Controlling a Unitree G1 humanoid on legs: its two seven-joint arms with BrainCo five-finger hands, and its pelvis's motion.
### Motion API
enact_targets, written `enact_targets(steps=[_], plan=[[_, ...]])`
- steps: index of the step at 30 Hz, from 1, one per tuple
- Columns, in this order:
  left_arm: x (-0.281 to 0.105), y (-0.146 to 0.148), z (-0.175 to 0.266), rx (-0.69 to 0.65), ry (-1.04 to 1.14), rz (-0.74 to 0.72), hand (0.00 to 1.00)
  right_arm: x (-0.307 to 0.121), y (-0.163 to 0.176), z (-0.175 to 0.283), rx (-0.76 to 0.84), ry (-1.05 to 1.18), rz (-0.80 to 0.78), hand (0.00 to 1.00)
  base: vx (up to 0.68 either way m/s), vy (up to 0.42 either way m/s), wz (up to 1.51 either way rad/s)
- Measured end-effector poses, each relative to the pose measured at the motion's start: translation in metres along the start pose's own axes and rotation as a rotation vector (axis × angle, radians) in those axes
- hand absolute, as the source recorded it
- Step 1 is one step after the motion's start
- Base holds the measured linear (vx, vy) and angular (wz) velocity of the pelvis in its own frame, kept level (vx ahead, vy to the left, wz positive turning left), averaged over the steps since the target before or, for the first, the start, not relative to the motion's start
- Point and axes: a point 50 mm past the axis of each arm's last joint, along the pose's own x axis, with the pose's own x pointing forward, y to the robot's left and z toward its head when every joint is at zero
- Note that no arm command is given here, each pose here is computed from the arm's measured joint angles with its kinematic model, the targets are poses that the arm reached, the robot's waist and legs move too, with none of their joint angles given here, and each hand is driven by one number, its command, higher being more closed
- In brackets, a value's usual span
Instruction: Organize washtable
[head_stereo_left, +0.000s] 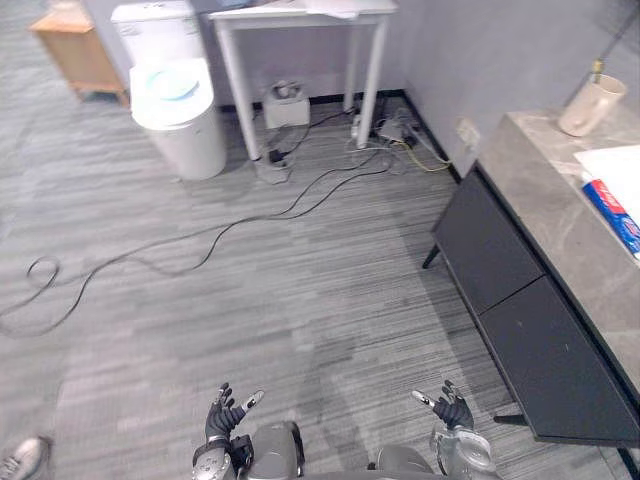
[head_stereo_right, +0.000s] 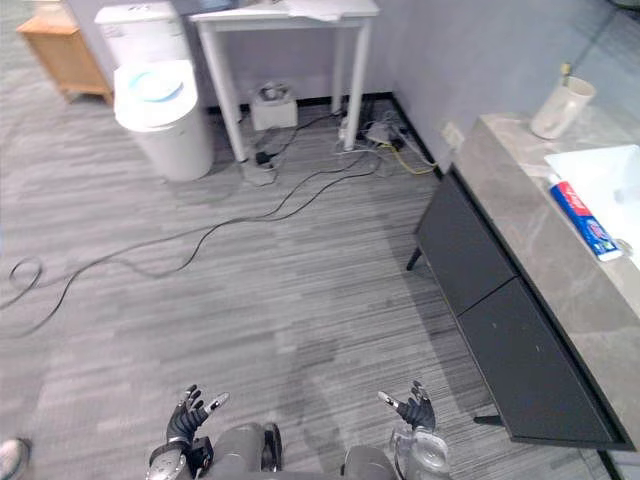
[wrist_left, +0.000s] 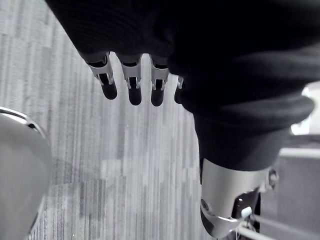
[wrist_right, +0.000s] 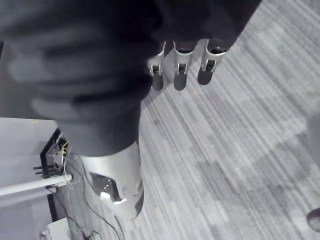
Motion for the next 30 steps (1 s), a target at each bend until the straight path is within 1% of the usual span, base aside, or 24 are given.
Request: enact_targets(steps=[2,6,8,9,12,18,22,30], plan=[[0.001,0.005,0.001,0.012,-0.002,0.009,0.00,0.004,-0.001,0.005,-0.029,-0.004,0.007,0.00,0.33,0.006,-0.38],[0.005,0.002,0.004,0.012,-0.001,0.003,0.00,0.009,-0.015,0.012,-0.072,-0.013,-0.017,0.00,0.37,-0.075,-0.29],[0.002,0.012,-0.004,0.033,0.026,0.024,0.00,0.006,-0.017,0.003,-0.090,0.015,-0.016,0.00,0.41,-0.142,-0.24],[0.001,0.008,-0.012,0.021,0.064,0.021,0.00,0.007,-0.027,0.002,-0.119,0.026,-0.033,0.00,0.54,-0.230,-0.28],[-0.001,-0.011,-0.015,-0.018,0.073,-0.016,0.00,0.012,-0.037,0.015,-0.151,-0.002,-0.051,0.00,0.42,-0.197,-0.24],[0.003,-0.019,-0.011,-0.011,0.065,-0.047,0.00,0.009,-0.040,0.010,-0.135,0.014,-0.067,0.00,0.31,-0.184,-0.17],[0.003,-0.018,-0.011,-0.009,0.066,-0.044,0.00,0.010,-0.041,0.012,-0.112,0.002,-0.081,0.00,0.17,-0.063,-0.78],[-0.002,-0.019,-0.019,-0.032,0.089,-0.030,0.00,0.009,-0.036,0.011,-0.085,-0.002,-0.077,0.00,0.19,0.135,-1.14]])
